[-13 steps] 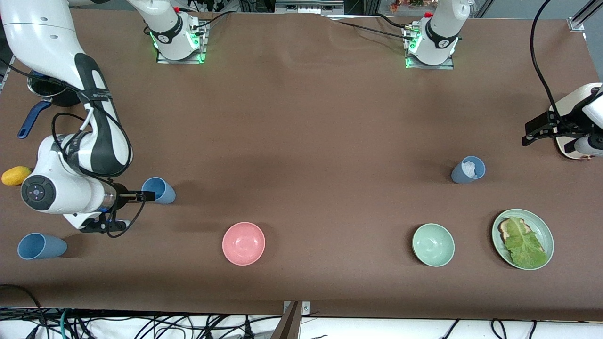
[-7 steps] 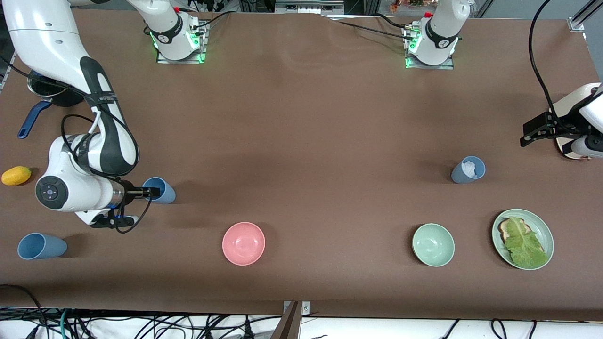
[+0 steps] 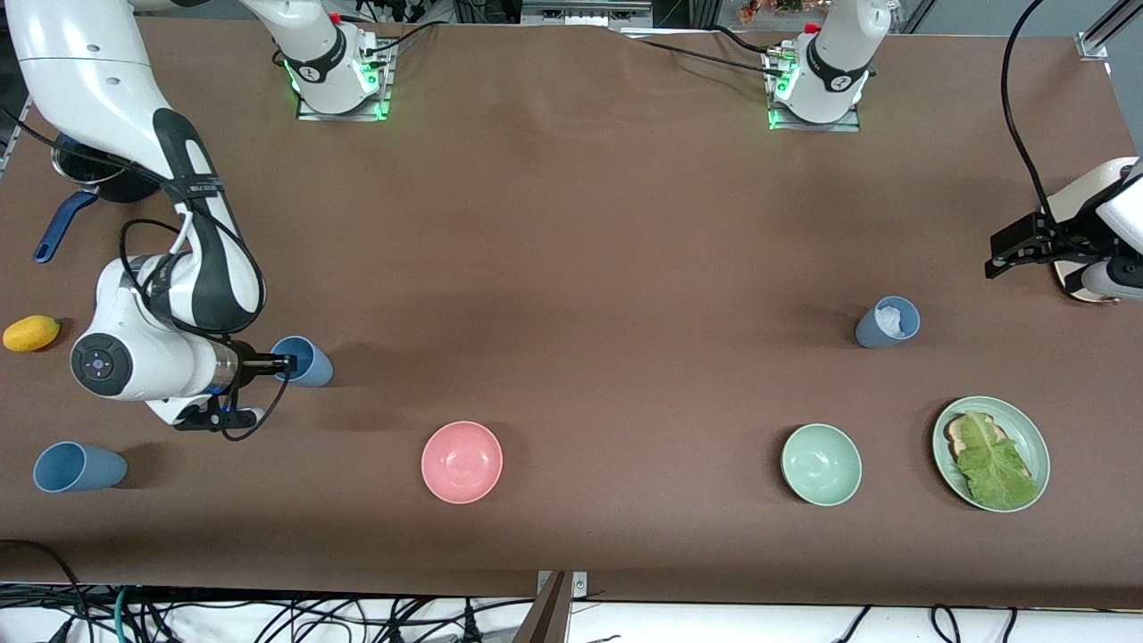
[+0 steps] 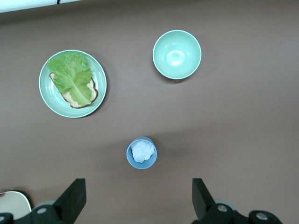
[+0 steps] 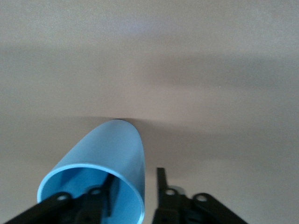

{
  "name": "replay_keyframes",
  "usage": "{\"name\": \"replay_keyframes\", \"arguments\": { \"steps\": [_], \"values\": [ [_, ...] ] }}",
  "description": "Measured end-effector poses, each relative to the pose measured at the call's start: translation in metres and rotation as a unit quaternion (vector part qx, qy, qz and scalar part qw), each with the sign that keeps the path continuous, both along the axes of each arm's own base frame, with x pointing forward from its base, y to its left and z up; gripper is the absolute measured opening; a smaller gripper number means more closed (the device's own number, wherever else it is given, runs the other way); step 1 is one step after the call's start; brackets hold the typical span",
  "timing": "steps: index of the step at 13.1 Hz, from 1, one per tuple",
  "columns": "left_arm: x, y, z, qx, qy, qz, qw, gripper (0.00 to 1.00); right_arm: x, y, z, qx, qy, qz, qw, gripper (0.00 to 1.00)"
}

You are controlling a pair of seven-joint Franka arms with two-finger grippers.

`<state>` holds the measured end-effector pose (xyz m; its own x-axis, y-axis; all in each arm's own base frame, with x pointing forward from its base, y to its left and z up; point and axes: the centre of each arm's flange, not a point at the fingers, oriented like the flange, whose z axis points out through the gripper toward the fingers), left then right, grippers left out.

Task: Stack blue cups with both arms
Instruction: 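Lift the cup with the right gripper while the left gripper reaches another cup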

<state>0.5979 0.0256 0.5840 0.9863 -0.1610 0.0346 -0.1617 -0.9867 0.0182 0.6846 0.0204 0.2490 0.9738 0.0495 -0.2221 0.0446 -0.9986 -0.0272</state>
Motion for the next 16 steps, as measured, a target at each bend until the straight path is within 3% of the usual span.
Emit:
{"name": "replay_keyframes", "arguments": {
  "steps": [2,3,5,7,12,13,16],
  "values": [
    [0.000,0.000,0.000,0.000,0.000,0.000,1.000,1.00,0.000,0.001,0.001,0.008,0.000,-0.006,1.000,0.09],
    [0.000,-0.001,0.000,0.000,0.000,-0.001,1.000,1.00,0.001,0.002,0.003,0.012,-0.002,-0.009,1.000,0.04],
    [0.001,0.001,-0.004,0.000,0.004,0.002,1.000,1.00,0.003,0.002,0.013,0.013,-0.010,-0.009,1.000,0.04],
    [0.010,0.017,-0.033,0.001,0.029,0.016,0.999,1.00,0.005,0.003,0.034,0.013,-0.023,-0.008,1.000,0.04],
    [0.037,0.053,-0.190,0.002,0.150,0.045,0.988,1.00,-0.007,0.006,0.113,0.011,-0.024,-0.003,1.000,0.04],
    [0.036,0.058,-0.211,0.002,0.155,0.048,0.987,1.00,-0.012,0.006,0.132,0.010,-0.024,-0.002,1.000,0.04],
    [0.023,0.062,-0.260,0.006,0.125,0.053,0.991,1.00,-0.029,0.006,0.183,0.007,-0.019,0.000,1.000,0.04]
  ]
}}
